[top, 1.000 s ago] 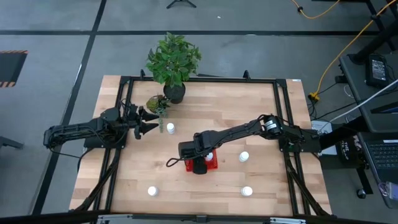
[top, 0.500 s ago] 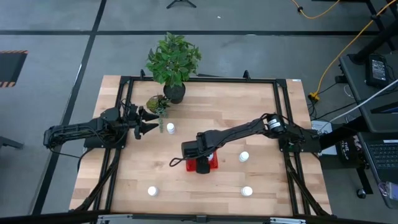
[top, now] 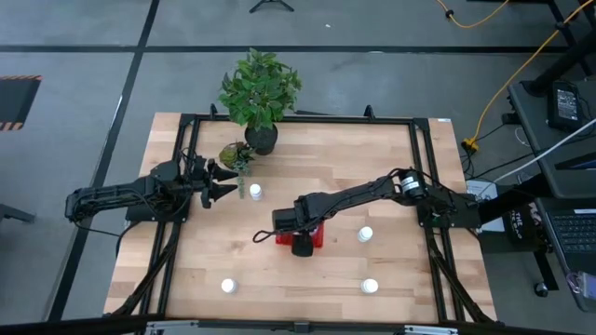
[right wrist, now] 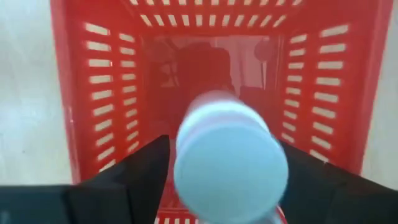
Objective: Pick and place pill bottles into a basket
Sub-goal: Put the white pill bottle into the bin
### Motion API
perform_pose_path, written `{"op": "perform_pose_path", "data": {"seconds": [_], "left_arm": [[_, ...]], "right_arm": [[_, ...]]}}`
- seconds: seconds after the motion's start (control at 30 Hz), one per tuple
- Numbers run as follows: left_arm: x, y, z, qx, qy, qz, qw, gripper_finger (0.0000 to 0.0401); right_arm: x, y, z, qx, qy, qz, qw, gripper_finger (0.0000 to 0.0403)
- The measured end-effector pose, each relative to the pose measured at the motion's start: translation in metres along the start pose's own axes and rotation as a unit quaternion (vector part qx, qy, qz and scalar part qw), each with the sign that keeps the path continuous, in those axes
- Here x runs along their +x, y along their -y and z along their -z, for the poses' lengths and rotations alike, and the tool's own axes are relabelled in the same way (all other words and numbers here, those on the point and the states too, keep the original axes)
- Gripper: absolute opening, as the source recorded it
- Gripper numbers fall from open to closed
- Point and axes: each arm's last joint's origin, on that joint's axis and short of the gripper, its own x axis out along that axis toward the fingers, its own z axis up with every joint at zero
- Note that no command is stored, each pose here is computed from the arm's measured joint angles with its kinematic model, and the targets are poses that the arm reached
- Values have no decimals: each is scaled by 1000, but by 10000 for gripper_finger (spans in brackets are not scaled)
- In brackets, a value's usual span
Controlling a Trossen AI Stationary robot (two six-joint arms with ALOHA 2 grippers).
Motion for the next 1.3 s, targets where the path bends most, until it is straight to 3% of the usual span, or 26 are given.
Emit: {"op": "perform_pose_path", "data": {"seconds": [0.5, 0.77, 1.0, 1.3], "left_arm": [[0, 0, 0, 0, 0, 0, 1000, 271], [0, 0, 0, 0, 0, 0, 1000, 271], [0, 0, 0, 4, 0, -1, 1000, 271], [0, 0, 0, 4, 0, -1, 1000, 271]], "right_arm": [[-19, 5, -8, 7, 2, 13, 1000, 264], [-47, 6, -18, -3, 16, 10, 1000, 265], [-86, 15, -36, -12, 78, -1, 997, 265], [-138, 60, -70, -38, 230, -2, 972, 290]]}}
